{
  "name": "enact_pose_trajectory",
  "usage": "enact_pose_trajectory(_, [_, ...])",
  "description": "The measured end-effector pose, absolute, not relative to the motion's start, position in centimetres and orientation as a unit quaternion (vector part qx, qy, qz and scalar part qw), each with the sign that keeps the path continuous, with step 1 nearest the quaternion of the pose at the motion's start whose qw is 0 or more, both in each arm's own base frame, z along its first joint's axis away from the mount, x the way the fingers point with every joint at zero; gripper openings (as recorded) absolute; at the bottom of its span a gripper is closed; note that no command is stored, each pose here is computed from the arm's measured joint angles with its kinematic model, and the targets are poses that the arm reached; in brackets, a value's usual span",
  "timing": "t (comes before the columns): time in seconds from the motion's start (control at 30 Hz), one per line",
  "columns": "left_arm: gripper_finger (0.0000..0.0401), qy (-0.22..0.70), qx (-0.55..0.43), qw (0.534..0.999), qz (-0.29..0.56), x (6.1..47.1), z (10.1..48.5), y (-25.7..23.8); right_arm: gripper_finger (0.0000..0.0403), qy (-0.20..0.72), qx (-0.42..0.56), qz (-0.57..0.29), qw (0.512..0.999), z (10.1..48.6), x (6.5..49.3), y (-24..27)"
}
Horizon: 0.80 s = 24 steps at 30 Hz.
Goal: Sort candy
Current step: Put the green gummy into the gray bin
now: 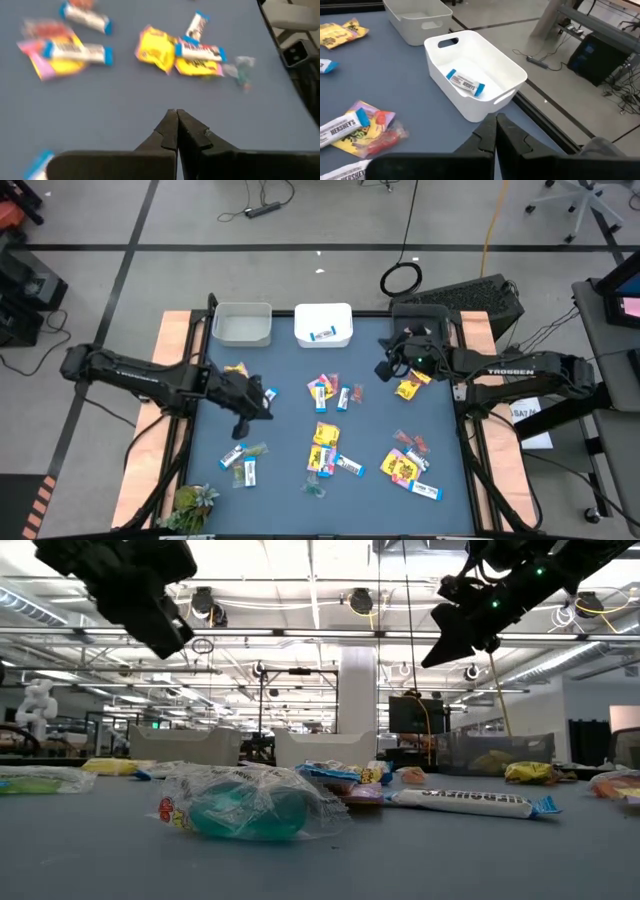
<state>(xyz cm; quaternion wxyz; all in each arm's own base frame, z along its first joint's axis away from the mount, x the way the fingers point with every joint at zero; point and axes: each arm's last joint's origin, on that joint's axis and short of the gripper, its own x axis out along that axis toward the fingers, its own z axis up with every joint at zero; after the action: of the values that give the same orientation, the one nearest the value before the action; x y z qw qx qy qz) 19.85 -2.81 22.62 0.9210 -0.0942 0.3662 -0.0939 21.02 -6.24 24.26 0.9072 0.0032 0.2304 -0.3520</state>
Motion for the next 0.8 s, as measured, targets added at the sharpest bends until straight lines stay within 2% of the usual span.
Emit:
enact_pose_trajectory(0.47, [0.0006, 0.518, -0.187, 0.831, -0.082, 17.3, 20.7, -6.7, 0.0000, 0.231, 0.005, -0.353, 0.907, 24.2, 21.0, -6.2])
enact_pose_trajectory(0.8, [0.0081, 0.577, -0.193, 0.791, -0.062, 17.9, 18.5, -8.5, 0.0000, 0.228, 0.012, -0.355, 0.907, 24.2, 21.0, -6.3])
